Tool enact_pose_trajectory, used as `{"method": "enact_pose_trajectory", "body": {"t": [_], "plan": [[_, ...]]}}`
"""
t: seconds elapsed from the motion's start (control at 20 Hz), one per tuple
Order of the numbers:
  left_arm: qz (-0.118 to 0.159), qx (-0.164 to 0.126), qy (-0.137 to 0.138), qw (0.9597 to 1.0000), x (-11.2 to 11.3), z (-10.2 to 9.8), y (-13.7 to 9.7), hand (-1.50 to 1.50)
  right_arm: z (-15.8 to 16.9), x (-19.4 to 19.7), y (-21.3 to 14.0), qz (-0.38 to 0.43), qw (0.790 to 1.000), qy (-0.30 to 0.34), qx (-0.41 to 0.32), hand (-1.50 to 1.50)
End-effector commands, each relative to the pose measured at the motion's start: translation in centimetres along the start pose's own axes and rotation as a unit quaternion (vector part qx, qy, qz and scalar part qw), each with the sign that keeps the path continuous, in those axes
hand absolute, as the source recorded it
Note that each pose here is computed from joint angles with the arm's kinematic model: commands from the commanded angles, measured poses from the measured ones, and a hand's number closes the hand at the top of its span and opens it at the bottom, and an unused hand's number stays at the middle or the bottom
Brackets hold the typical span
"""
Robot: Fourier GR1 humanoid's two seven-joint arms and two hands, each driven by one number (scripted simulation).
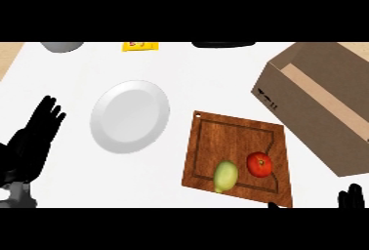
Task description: Pick the lemon from the cutting board and place it in the cardboard box
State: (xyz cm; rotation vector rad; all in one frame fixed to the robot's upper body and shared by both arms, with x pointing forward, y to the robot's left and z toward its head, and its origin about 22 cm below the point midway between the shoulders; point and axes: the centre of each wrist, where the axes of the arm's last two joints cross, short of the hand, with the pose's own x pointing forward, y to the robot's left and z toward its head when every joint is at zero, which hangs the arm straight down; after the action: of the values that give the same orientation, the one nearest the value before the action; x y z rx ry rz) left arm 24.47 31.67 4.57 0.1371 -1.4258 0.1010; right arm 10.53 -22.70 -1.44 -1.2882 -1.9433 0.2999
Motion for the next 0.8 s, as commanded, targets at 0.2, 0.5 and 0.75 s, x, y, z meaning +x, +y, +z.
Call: {"method": "enact_pose_trajectory", "body": {"t": [0.2, 0.5, 0.75], "plan": [[0.003, -0.022, -0.012, 0.9997, 0.4, 0.7, 0.3, 0.0, 8.8, 2.4, -4.4, 0.152, 0.978, 0.103, 0.102, -1.5], [-0.005, -0.028, -0.026, 0.9992, 1.4, 0.9, 0.4, 0.0, 9.9, 5.7, -5.7, 0.17, 0.959, 0.175, 0.144, -1.5], [0.009, -0.04, -0.02, 0.9989, 1.7, 0.6, 0.2, 0.0, 8.7, 8.4, -5.1, 0.153, 0.95, 0.219, 0.159, -1.5]]}}
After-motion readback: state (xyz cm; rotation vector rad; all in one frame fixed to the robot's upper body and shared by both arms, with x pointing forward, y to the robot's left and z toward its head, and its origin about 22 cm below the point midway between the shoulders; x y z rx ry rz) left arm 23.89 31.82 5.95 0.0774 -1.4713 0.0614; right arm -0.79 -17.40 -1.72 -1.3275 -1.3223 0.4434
